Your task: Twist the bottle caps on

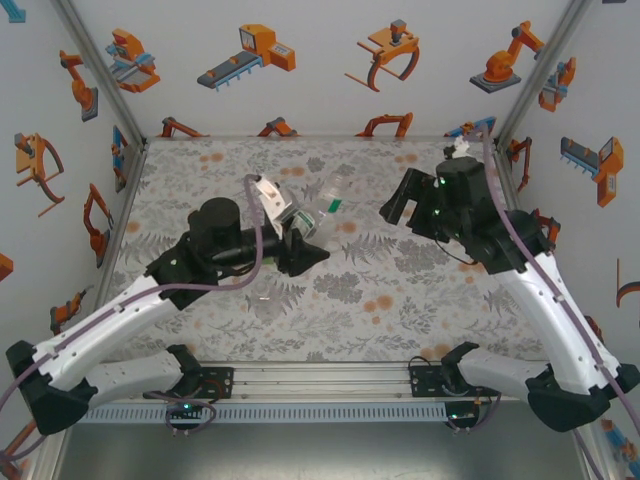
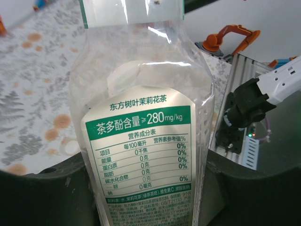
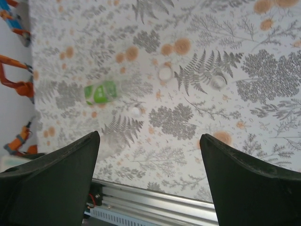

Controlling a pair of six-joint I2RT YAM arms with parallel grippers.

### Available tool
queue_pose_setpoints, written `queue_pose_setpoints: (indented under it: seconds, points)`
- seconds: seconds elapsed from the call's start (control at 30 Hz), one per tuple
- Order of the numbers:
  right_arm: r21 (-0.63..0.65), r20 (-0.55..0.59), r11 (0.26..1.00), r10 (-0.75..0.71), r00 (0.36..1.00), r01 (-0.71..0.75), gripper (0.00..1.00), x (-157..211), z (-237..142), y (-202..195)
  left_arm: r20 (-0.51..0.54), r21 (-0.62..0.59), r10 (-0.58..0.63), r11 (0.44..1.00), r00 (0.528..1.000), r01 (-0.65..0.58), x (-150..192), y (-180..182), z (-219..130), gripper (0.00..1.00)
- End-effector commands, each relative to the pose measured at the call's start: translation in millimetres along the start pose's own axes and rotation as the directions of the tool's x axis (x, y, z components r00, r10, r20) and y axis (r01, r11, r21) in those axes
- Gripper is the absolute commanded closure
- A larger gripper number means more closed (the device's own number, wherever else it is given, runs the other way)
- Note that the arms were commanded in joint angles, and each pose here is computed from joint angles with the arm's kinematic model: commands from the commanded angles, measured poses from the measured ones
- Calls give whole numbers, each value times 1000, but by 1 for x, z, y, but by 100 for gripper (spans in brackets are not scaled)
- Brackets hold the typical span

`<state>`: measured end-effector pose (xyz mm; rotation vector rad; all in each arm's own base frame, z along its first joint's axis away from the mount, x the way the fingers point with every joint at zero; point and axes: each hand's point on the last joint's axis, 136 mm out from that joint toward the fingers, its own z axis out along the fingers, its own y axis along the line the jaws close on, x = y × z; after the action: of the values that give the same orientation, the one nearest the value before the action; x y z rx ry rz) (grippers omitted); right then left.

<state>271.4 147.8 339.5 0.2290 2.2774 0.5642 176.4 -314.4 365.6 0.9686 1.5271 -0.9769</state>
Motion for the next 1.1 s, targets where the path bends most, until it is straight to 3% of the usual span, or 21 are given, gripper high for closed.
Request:
queue_pose_setpoints:
  seconds: [0.0,0.23,0.47,1.07]
  points:
    - [44,-139,997,-62,988,68,24,29,26,-13,60,-59,113,992,992,-109,-14,3,-19,67]
    - [120,-286,984,-93,954,132,28,64,79,-30,107,-126,154,982,982,-140,-19,4,-48,72]
    - [118,-372,975,-133,919,188,32,94,138,-15,112,-152,143,980,983,-125,-17,4,-61,75]
    - [142,-487,946,-190,853,292,39,137,282,7,178,-189,110,979,978,-76,-21,3,-89,76]
